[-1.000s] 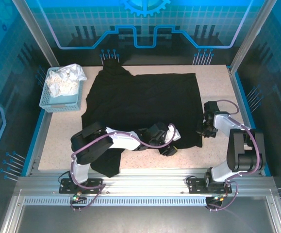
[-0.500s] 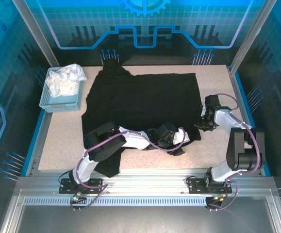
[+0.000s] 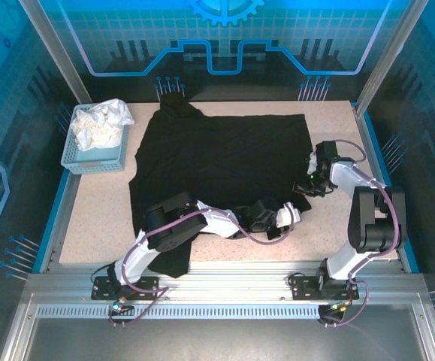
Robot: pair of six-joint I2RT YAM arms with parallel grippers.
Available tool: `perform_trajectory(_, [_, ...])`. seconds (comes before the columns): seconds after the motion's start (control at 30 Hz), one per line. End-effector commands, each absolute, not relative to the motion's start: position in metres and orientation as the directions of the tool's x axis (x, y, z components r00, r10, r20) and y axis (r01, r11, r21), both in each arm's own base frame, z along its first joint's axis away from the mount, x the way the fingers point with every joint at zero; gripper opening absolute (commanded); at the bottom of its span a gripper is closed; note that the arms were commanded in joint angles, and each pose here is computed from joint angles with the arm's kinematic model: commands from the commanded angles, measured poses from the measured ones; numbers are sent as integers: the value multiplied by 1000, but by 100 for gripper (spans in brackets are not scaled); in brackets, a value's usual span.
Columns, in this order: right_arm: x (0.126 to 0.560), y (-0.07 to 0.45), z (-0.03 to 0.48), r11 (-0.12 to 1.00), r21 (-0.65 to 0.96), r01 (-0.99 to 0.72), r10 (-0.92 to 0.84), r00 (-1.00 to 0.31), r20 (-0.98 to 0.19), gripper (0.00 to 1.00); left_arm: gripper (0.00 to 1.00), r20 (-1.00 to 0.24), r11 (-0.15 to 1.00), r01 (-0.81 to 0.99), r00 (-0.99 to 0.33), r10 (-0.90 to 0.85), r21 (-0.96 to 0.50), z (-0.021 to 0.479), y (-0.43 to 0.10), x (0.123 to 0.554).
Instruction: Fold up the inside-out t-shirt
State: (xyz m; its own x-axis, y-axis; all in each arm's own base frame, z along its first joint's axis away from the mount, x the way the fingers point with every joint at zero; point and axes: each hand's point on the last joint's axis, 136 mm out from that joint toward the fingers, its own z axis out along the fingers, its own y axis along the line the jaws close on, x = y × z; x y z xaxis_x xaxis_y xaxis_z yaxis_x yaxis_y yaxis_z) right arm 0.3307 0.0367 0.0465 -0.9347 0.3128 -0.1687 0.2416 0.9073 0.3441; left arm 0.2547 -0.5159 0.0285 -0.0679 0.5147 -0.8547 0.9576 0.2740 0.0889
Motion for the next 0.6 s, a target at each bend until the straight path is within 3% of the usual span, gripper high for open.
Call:
perform_trajectory(0.0, [334, 32, 56, 902, 357, 241, 317, -933, -169, 21, 10, -890, 310, 951, -128, 438, 16, 38, -518, 258])
perform_trajectory(0.1, [330, 24, 63, 905, 341, 254, 331, -924, -191, 32, 0, -899, 325, 942, -216, 382, -88, 49, -511, 259])
perform_trajectory(0.2, [324, 18, 70, 909, 321, 265, 344, -912, -222, 39, 0, -891, 344, 916, -321, 323, -205, 56, -501, 264])
perform_trajectory(0.57, [270, 12, 66, 932, 186, 311, 349, -908, -233, 45, 0, -836, 366, 826, -516, 185, -429, 61, -483, 281])
